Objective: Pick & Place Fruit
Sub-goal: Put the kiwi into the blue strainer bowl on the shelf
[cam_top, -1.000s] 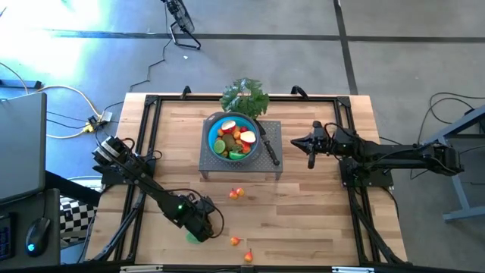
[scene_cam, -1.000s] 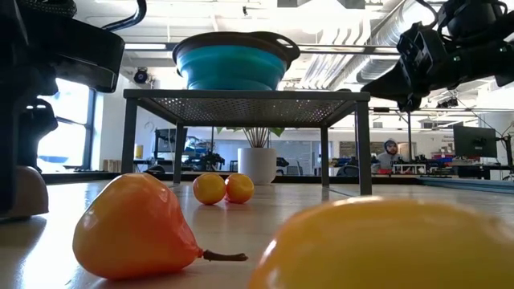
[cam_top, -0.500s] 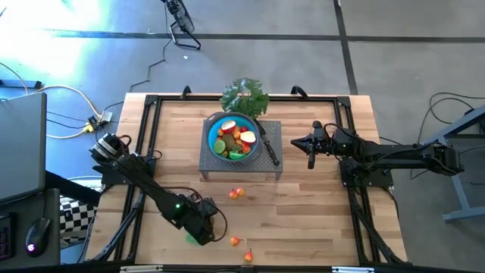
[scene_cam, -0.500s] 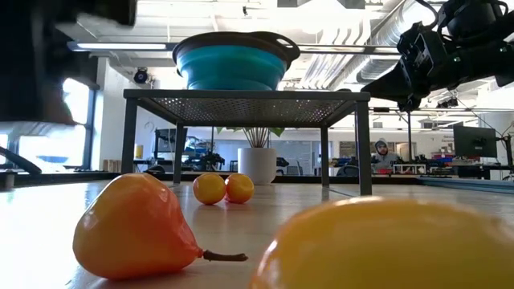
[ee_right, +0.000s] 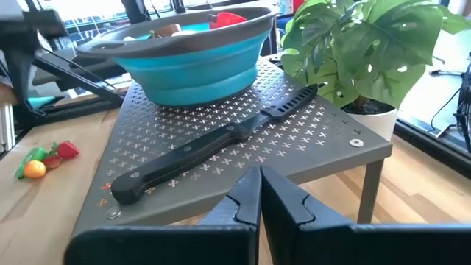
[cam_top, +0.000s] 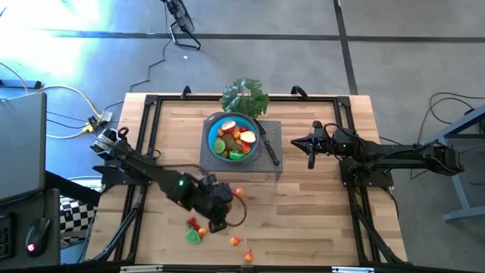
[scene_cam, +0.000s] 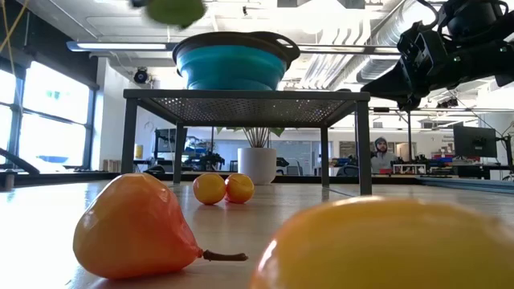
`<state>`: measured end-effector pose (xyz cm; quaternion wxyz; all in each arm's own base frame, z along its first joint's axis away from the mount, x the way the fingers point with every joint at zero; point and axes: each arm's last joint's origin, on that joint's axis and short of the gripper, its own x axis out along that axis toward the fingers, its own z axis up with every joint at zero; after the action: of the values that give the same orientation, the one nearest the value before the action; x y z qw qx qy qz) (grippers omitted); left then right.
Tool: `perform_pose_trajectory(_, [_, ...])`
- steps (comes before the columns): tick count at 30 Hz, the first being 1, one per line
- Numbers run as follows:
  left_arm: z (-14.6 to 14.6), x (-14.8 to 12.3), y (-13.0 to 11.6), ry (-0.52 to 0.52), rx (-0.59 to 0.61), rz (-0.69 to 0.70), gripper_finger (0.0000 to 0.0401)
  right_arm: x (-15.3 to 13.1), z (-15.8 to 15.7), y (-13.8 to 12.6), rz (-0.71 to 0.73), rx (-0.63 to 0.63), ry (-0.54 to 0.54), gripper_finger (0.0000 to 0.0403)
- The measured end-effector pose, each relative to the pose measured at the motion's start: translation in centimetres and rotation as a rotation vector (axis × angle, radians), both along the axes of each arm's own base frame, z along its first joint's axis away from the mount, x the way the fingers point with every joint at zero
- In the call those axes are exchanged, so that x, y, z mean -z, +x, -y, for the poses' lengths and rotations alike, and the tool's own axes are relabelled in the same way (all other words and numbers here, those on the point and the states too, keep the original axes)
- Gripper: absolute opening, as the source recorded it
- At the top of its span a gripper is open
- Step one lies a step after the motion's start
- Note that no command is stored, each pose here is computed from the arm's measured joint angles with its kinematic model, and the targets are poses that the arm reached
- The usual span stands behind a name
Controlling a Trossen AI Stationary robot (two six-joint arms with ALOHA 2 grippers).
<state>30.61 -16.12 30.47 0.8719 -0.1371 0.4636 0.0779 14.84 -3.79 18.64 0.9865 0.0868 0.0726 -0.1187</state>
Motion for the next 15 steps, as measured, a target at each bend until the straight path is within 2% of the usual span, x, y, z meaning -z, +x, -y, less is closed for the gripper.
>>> perform_pose_trajectory(8, [-3.9,-5.1,1.5,0.070,0.022,0.064,0.0221,0.0,0.0,0.0,-0.005,-0.005,-0.029,0.0002])
perform_pose_trajectory(15, [-7.7,-8.3,2.4,0.137,0.018,0.133,0.0221,0.0,0.0,0.0,-0.005,-0.005,-0.029,0.0002])
